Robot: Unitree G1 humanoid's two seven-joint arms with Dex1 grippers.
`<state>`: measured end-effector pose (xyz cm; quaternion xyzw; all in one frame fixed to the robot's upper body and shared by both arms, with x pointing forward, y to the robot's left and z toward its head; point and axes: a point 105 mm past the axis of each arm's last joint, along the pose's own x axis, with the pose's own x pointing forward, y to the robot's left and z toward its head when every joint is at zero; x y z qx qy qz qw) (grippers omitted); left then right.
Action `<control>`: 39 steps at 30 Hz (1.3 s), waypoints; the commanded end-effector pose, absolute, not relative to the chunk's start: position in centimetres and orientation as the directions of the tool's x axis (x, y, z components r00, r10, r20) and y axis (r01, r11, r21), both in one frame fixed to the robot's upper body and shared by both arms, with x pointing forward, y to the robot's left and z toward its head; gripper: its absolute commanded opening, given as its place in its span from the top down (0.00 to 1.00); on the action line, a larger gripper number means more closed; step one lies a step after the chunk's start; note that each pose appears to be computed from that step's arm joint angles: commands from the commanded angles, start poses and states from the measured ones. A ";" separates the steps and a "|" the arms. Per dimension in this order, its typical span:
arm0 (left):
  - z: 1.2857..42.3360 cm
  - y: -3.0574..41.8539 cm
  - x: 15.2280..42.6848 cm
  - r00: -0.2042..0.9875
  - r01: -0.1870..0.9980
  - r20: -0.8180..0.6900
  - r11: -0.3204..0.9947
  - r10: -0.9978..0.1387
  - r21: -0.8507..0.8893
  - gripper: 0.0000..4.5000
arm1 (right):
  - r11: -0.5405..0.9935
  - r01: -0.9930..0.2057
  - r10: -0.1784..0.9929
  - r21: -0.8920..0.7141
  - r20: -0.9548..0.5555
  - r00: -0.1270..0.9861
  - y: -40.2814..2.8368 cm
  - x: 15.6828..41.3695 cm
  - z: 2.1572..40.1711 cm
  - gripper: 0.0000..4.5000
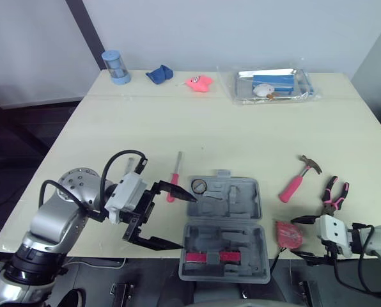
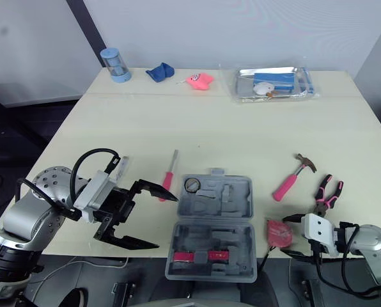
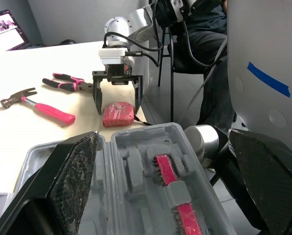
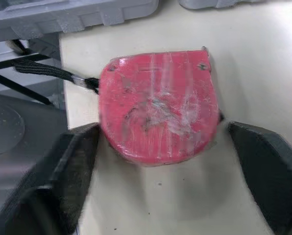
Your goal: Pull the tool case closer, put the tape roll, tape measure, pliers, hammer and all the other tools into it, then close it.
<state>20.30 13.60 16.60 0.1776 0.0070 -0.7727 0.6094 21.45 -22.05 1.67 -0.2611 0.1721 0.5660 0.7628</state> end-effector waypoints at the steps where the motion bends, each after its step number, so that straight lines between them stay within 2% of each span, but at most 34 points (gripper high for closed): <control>1: 16.8 13.3 19.9 -0.224 0.929 -0.295 -0.295 -0.929 0.224 0.00 | 0.208 -0.962 0.775 -0.176 -0.570 0.272 -22.0 20.9 0.7 0.36; 15: 16.7 13.2 20.0 -0.215 0.933 -0.282 -0.282 -0.935 0.225 0.00 | 0.205 -0.961 0.771 -0.186 -0.574 0.276 -22.8 20.8 0.6 0.36; 28: 16.9 13.4 20.5 -0.151 0.955 -0.230 -0.202 -0.961 0.218 0.00 | 0.209 -0.952 0.802 -0.222 -0.519 0.297 -22.2 22.5 5.5 0.36; 39: 16.9 14.3 21.5 -0.018 0.977 -0.176 -0.055 -0.984 0.208 0.00 | 0.186 -0.934 0.737 -0.306 -0.585 0.338 -21.0 26.0 9.7 0.36</control>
